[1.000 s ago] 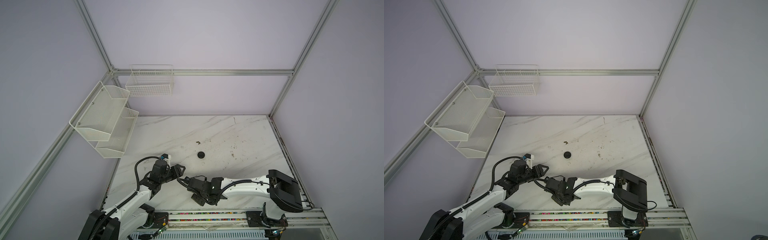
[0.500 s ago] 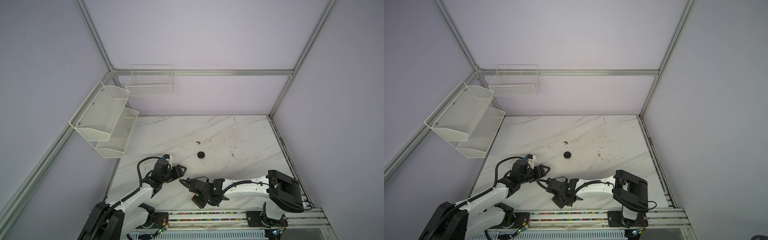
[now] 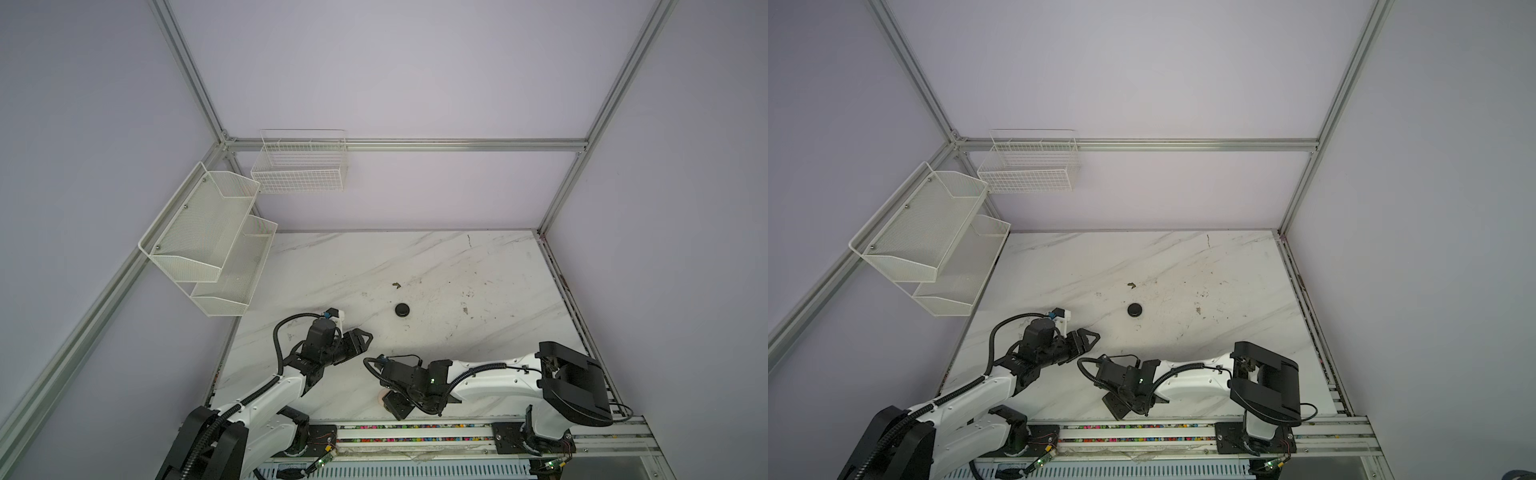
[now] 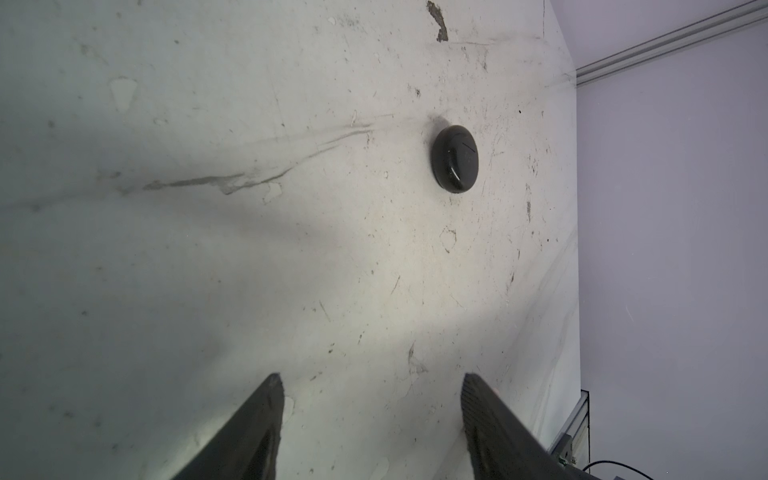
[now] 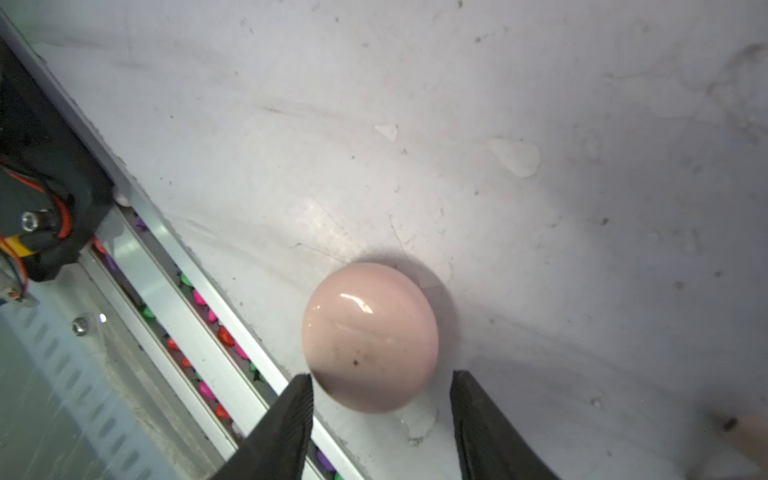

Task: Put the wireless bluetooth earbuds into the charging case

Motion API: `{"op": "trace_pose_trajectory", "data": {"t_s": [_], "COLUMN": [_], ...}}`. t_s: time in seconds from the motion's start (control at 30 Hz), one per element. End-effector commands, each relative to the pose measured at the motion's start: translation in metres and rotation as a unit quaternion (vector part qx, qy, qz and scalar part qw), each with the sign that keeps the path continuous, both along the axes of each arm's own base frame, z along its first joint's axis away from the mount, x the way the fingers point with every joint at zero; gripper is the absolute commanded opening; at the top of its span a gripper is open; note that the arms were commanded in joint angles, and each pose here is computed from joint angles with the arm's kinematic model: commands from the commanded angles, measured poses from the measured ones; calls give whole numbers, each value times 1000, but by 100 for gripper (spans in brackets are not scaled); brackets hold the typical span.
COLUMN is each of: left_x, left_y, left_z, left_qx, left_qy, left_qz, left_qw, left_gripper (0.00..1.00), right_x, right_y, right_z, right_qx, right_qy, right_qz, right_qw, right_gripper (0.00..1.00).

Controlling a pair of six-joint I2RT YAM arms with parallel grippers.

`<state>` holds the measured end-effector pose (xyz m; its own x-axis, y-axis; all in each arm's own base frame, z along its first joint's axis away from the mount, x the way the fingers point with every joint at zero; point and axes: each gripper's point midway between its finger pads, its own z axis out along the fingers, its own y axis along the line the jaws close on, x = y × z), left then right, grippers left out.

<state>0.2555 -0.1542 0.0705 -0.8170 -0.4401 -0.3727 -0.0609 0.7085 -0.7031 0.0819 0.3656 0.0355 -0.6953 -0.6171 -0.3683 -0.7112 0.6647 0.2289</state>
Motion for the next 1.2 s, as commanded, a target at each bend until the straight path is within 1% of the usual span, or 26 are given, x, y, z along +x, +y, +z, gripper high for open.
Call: {"op": "trace_pose_trajectory", "data": {"t_s": [0.0, 0.1, 0.17, 0.3, 0.47, 0.53, 0.67, 0.77, 0.93, 1.07, 1.17], "left_x": [12, 10, 8, 7, 7, 8, 9, 10, 12, 15, 17], "left_y": [-5, -3, -2, 0, 0, 1, 3, 3, 5, 10, 14], "left_z": [29, 30, 30, 31, 31, 32, 32, 31, 29, 28, 29], "left_qx": [-19, -19, -19, -19, -19, -18, -18, -16, -14, -7, -6], "left_qy": [-39, -40, -42, -47, -46, -47, -49, -47, -44, -44, -39], "left_qz": [-6, -5, -3, 0, 1, 2, 5, 6, 11, 21, 28], "left_qw": [999, 999, 999, 999, 999, 999, 999, 999, 999, 999, 999], "left_gripper": [68, 68, 68, 68, 68, 68, 68, 68, 68, 68, 68], "right_x": [3, 8, 11, 12, 16, 22, 43, 58, 81, 87, 80], "right_y": [-8, -7, -5, 11, 19, 17, 9, 6, 10, 23, 28], "right_z": [-3, -5, -3, 3, -8, -9, 1, 5, 7, 3, 9], "right_qx": [-42, -62, -62, -30, -40, -41, -26, -21, -3, 13, 23], "right_qy": [-45, -75, -87, -86, -93, -94, -90, -91, -94, -91, -77], "right_qz": [7, 17, 16, 15, 20, 5, -39, -62, -89, -71, -48], "right_qw": [998, 995, 994, 996, 995, 995, 995, 994, 992, 993, 996], "right_gripper": [57, 58, 55, 55, 54, 52, 44, 42, 42, 43, 47]}}
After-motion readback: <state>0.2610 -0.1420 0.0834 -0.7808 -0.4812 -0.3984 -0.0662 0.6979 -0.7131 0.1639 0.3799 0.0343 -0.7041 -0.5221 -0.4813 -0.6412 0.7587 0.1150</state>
